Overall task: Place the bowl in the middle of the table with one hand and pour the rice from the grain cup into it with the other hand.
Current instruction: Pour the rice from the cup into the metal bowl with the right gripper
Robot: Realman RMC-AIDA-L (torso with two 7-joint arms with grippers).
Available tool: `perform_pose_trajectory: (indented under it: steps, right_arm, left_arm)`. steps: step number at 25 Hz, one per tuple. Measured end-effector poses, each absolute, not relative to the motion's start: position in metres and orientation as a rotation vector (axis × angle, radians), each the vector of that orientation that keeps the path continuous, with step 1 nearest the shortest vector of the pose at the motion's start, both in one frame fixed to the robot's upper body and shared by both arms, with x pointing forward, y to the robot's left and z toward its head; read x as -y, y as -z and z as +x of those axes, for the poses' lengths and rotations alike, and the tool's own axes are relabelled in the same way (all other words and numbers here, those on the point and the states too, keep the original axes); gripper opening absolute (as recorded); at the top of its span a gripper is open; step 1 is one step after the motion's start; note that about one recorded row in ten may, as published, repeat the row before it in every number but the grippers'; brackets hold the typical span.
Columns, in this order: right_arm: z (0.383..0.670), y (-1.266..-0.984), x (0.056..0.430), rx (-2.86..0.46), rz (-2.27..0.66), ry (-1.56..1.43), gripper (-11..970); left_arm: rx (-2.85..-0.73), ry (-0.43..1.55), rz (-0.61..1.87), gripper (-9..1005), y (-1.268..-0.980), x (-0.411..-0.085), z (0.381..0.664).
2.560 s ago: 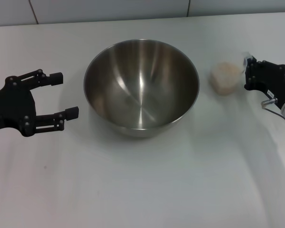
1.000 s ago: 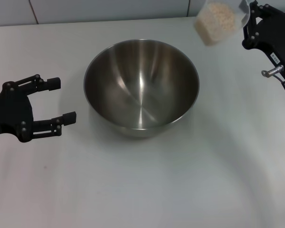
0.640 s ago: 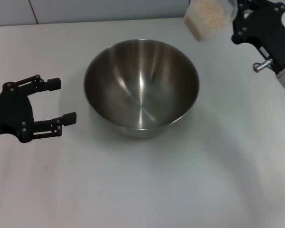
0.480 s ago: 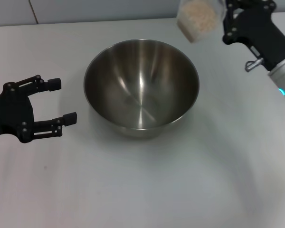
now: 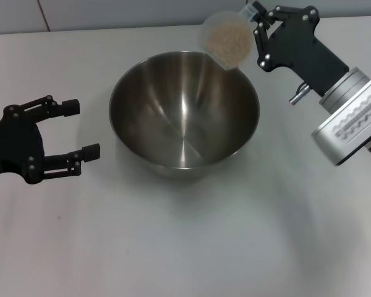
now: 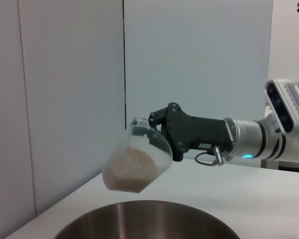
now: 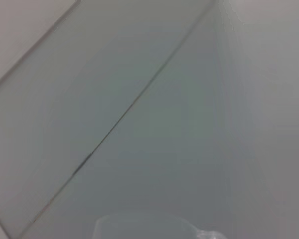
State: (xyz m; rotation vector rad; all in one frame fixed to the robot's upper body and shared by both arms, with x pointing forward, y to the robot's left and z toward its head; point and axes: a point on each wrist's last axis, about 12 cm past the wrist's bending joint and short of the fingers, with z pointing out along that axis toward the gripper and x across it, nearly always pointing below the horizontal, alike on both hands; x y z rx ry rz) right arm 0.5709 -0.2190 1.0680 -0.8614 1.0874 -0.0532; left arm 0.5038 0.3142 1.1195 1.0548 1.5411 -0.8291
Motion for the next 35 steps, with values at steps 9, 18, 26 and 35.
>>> perform_pose_trajectory:
  steps: [9,18,26,35]
  right_arm:
    - [0.560,-1.063,0.211,-0.896,-1.060,0.330,4]
    - [0.557,-1.057,0.206,-0.769,-1.249,0.438,4]
    - [0.559,-1.053,0.203,-0.610,-1.391,0.667,4]
    - [0.562,-1.057,0.198,-0.441,-1.454,0.869,4]
  left_arm:
    - [-1.537,0.828,1.053,859,-1.120,-0.314,0.504]
    - [-1.531,0.827,1.051,859,-1.120,-0.314,0.504]
    - [-1.524,0.831,1.052,859,-1.120,-0.313,0.504]
    - [-1.522,0.828,1.049,859,-1.121,-0.313,0.505]
